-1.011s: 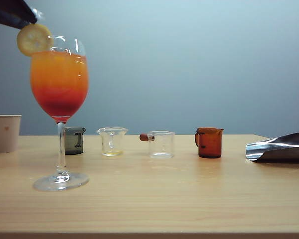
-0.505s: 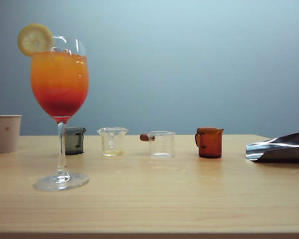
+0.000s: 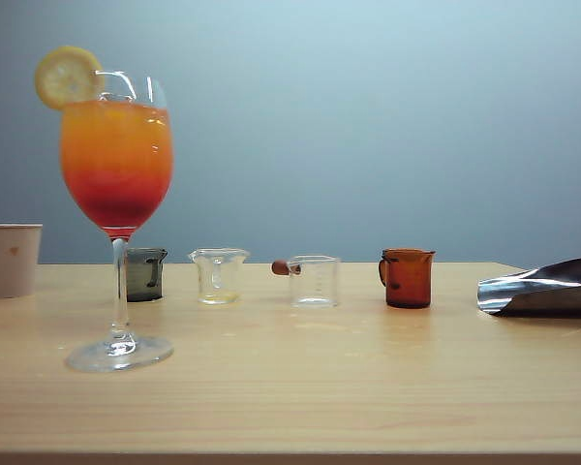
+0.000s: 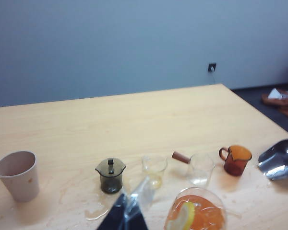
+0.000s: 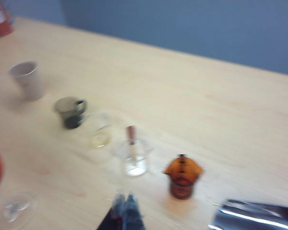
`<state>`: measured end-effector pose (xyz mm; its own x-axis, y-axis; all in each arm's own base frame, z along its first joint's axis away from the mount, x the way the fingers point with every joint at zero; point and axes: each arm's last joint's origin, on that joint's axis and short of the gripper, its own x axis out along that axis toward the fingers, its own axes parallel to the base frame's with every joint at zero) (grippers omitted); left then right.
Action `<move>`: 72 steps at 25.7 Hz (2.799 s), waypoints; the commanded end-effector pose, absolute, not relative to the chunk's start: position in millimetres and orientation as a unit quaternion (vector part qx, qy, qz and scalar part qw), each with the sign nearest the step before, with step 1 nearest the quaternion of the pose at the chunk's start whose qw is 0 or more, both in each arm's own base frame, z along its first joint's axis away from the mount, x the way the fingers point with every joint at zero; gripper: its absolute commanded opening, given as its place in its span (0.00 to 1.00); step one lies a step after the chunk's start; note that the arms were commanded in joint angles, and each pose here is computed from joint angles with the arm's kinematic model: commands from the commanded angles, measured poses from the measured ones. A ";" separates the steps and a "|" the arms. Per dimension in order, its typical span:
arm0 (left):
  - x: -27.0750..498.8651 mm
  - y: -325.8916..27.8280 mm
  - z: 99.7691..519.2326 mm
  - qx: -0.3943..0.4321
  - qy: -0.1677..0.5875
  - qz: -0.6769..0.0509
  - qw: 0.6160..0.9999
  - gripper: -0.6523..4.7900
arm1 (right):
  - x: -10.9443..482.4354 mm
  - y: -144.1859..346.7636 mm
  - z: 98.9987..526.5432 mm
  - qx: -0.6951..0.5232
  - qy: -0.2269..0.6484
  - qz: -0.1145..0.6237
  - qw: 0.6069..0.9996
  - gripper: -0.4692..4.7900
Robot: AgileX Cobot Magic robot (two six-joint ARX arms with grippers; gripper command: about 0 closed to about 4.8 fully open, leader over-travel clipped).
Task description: Pick up the lemon slice from the paper cup on the left and carefully insert it into the rim of the goblet.
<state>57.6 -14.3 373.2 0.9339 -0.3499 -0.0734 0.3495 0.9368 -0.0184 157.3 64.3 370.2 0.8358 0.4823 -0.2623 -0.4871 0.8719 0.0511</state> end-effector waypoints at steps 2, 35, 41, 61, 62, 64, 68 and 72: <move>44.8 -12.5 363.2 -0.019 0.022 -0.176 0.984 0.11 | 142.1 52.9 354.9 0.005 0.103 0.212 0.972 0.08; 103.7 -14.7 147.5 -0.088 0.113 -0.067 0.987 0.11 | 114.6 39.1 161.0 0.053 0.211 0.133 0.967 0.16; 102.2 -13.9 148.4 -0.089 0.107 -0.065 0.988 0.11 | 105.3 26.0 167.5 0.074 0.131 0.100 0.984 0.16; 96.9 3.2 158.8 -0.096 0.035 0.012 0.995 0.11 | 96.3 -6.6 149.1 0.092 0.072 -0.049 0.992 0.16; 96.9 3.1 158.7 -0.096 0.036 0.011 0.995 0.11 | 96.5 -6.4 149.6 0.092 0.069 -0.048 0.992 0.16; 96.9 3.2 158.7 -0.096 0.036 0.013 0.995 0.11 | 96.5 -6.0 149.5 0.092 0.070 -0.046 0.992 0.16; 96.9 3.2 158.7 -0.097 0.036 0.012 0.995 0.11 | 96.5 -6.2 149.3 0.092 0.071 -0.047 0.992 0.16; 96.9 3.2 158.7 -0.096 0.036 0.012 0.995 0.11 | 96.4 -6.3 149.3 0.092 0.071 -0.048 0.992 0.16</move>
